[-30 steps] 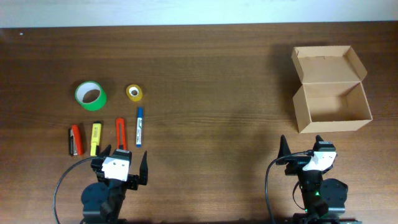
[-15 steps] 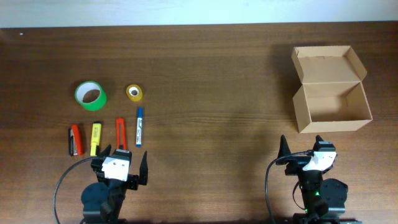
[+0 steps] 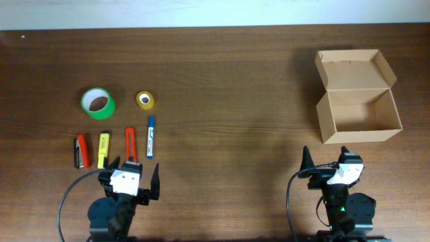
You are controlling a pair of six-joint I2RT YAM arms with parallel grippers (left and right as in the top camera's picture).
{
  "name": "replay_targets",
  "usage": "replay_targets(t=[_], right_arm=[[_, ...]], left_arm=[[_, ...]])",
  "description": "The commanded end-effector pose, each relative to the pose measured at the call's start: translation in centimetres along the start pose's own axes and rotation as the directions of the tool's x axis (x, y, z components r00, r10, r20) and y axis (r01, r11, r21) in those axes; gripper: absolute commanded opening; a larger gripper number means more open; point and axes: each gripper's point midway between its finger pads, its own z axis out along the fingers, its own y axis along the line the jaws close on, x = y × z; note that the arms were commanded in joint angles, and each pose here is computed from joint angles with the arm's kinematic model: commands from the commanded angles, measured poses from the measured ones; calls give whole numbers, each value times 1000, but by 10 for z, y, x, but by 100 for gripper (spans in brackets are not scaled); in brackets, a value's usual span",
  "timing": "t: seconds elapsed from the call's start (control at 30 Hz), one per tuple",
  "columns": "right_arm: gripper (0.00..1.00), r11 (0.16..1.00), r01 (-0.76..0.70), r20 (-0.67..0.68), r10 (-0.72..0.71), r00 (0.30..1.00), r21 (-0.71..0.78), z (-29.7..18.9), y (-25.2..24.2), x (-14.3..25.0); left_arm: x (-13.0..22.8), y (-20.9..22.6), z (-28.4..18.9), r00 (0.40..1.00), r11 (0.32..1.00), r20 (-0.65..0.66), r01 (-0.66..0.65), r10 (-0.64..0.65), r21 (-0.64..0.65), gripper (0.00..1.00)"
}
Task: Pack container
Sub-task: 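Raise both arms from rest toward the table objects and box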
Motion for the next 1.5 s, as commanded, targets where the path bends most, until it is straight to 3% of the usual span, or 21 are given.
replay_targets(t=[0.0,0.77,0.9,1.0,1.23,1.47], right_arm=[[100,1000,2,1,-2,1000,22,1,-4,3],[99,1000,3,4,-3,1000,22,1,-4,2],[99,998,-59,62,58,996,19,-1,-4,-13],[99,976,-217,110,217,970,-16,-6,-1,-33],[99,992,-123,108,122,987,0,-10,1,-72],[99,998,18,-189,-8,982,53,18,-2,-124]], left_arm=[[-3,2,-1,1000,1000,15,1,-1,-9,99],[-16,-5,-2,998,1000,67,-6,4,30,100],[-22,7,-2,981,984,88,176,-173,-19,100],[-42,11,-7,972,978,115,209,-205,-23,99],[-119,34,-10,986,981,53,165,-160,-101,100],[-197,66,33,986,986,-147,52,-75,-157,100]])
